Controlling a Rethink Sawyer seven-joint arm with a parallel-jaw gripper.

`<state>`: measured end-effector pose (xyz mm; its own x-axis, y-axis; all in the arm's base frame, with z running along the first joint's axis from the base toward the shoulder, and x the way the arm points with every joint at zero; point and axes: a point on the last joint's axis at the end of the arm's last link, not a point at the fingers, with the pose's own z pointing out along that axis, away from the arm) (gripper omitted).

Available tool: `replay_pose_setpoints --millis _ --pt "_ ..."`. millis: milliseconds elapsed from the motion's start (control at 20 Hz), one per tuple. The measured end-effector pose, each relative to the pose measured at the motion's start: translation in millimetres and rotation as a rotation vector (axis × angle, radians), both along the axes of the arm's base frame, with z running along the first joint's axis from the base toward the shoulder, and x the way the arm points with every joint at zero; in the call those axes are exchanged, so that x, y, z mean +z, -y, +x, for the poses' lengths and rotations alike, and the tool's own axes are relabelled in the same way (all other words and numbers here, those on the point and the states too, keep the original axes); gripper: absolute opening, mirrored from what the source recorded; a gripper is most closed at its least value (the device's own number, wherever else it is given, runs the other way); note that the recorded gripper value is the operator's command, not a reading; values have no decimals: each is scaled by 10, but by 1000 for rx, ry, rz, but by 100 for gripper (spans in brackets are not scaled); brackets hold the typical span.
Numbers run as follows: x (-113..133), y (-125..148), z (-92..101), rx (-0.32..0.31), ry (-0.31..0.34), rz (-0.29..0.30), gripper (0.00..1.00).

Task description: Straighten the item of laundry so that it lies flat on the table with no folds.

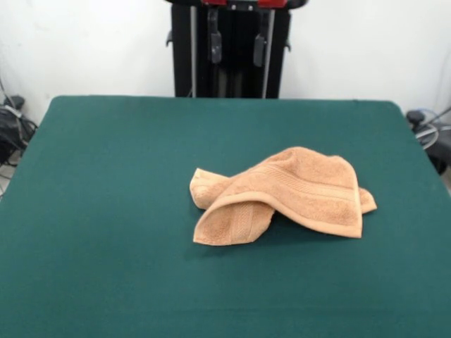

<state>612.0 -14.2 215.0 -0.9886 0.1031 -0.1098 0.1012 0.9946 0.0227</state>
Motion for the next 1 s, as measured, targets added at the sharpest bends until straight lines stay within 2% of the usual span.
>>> replay_pose_setpoints --millis 400,1000 --pt "-11 14 -47 29 -2 -26 100" --pt "-103 -18 -118 34 -25 -16 100"
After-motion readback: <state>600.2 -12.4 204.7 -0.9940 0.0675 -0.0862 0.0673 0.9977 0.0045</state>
